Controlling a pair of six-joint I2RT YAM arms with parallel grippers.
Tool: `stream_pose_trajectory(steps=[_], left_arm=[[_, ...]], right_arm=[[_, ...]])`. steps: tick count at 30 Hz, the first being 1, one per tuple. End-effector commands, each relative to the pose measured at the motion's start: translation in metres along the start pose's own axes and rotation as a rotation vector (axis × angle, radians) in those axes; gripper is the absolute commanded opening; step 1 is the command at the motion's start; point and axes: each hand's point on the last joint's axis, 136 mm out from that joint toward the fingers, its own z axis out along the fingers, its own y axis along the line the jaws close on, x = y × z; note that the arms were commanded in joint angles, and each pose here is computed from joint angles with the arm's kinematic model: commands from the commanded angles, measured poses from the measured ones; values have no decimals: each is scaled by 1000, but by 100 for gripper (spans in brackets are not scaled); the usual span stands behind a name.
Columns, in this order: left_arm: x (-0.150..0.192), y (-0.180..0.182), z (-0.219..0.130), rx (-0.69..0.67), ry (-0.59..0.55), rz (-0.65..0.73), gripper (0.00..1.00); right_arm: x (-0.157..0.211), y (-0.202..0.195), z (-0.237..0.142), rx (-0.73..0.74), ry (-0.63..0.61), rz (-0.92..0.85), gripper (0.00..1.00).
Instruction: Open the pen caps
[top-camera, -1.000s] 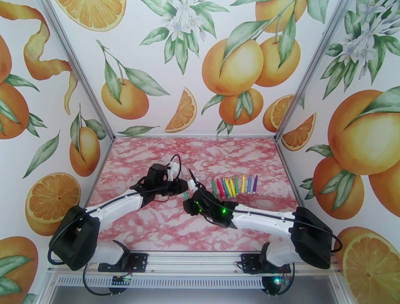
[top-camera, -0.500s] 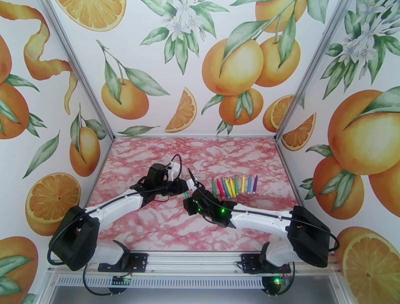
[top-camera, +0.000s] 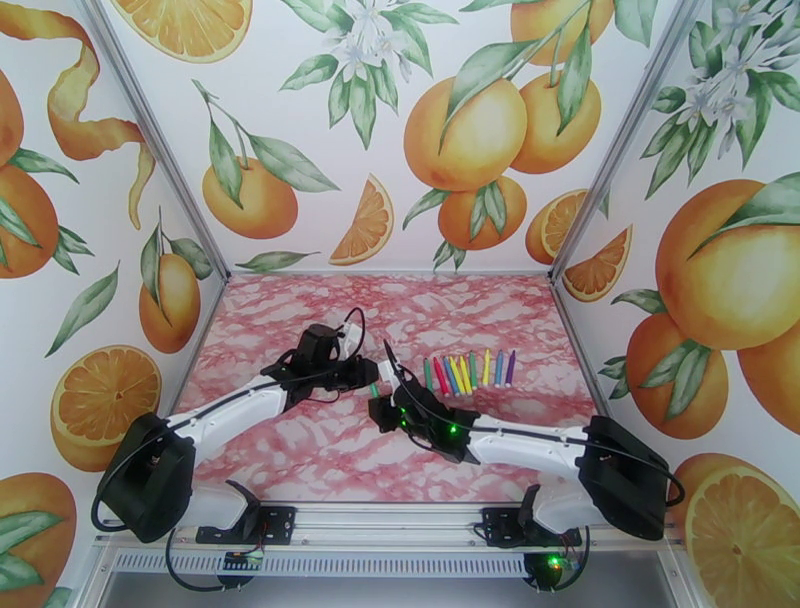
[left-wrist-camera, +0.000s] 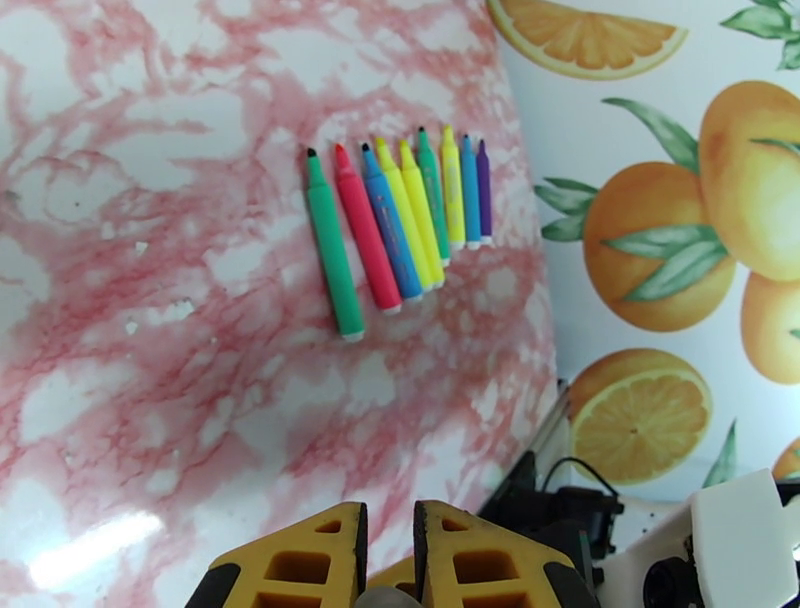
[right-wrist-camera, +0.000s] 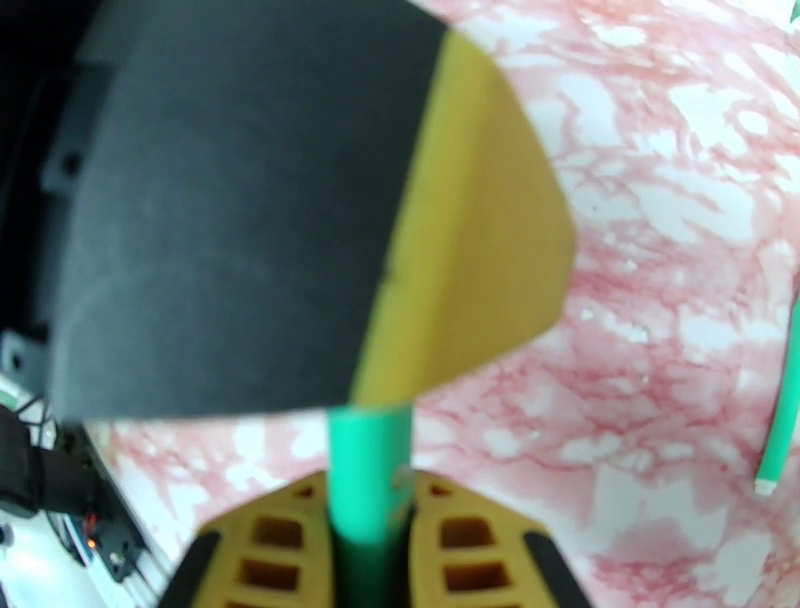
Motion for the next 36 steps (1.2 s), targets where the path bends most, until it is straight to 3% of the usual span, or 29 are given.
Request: stream_pose_trajectory(steps=[1, 32, 36], left_arm=[[-52, -5, -17, -53, -187, 33, 0], [-87, 2, -23, -69, -286, -46, 0], [-83, 6, -19, -82, -244, -26, 0]], right_arm=[[38, -11, -8, 12, 102, -21, 0], [55, -31, -31, 16, 53, -31, 0], [51, -38, -36, 56, 37, -25, 0]])
